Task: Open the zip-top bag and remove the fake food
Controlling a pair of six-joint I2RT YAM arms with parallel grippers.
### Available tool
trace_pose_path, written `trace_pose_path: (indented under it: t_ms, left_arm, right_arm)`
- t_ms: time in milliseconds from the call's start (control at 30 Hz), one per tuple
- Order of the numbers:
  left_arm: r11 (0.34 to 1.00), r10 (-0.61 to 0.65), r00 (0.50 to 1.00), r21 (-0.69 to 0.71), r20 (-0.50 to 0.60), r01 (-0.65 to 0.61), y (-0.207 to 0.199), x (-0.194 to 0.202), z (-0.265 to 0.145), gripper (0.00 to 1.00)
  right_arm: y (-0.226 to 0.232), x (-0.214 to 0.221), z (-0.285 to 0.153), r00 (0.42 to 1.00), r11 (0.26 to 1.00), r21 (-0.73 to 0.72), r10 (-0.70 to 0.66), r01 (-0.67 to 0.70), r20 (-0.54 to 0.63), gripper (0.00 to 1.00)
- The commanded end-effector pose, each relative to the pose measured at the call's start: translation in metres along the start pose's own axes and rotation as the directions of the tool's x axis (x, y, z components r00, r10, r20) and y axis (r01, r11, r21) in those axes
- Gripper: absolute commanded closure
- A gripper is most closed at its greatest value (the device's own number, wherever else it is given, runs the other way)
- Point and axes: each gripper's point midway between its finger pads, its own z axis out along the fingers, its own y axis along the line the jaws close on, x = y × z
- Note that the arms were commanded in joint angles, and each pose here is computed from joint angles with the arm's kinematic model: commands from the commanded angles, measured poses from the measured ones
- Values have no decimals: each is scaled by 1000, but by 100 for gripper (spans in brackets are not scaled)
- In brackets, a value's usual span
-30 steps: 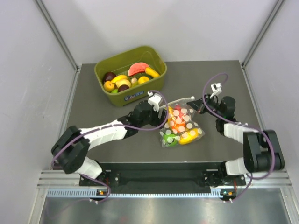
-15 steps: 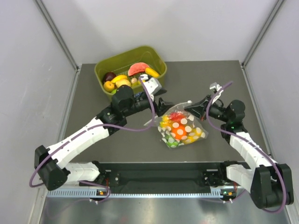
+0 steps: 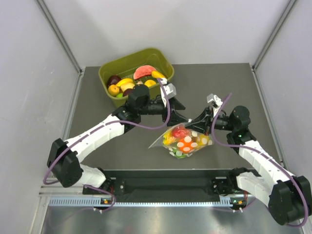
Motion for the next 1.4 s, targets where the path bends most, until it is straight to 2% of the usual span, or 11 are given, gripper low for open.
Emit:
trace_pose_path:
  t_ms: [0,100,400,733,800,1000,1100,1133,1167,1233,1367]
  left_arm:
    - [986,-8,996,168,91,-7,-20,-28,-6,33]
    - [969,-50,997,243,58,34,-27,-17,-6,40]
    - [953,-88,996,290,3,83,-35,6,-9,34]
    - [997,-11,998,71,67,6,-12,2,-8,34]
    - [1000,12,998,12,64,-13,-6,2,-6,36]
    - [999,19,1000,-44,25,-18,5,11,-4,59]
    - [999,22,1000,-29,18,-21,2,13,-5,75]
    - [999,21,1000,-27,16,-21,2,13,-6,79]
    - [999,26,999,-27,19,-25,0,12,-7,88]
    - [999,27,999,-21,26,-27,-3,9,-9,96]
    - [999,32,998,12,55,-32,-12,0,-11,100]
  right_arm:
    - [18,-17,2,994,991,-72,-113,113,9,100]
    - [19,-17,2,993,991,-72,-116,116,9,100]
    - [16,-24,2,992,992,-41,-122,123,18,100]
    - [9,-22,4,995,995,-19,-100,100,14,100]
    - [10,-23,3,995,995,-21,-100,100,15,100]
    - [15,-23,2,994,994,-34,-106,106,10,99]
    - [15,-22,2,994,994,-27,-109,109,-1,82]
    - [14,-23,1,993,993,-22,-114,114,-2,66]
    - [15,-24,1,993,993,-18,-119,119,-3,60]
    - [15,-25,1,992,992,-19,-125,125,-1,51]
    - [10,-27,2,992,992,-2,-124,124,2,39]
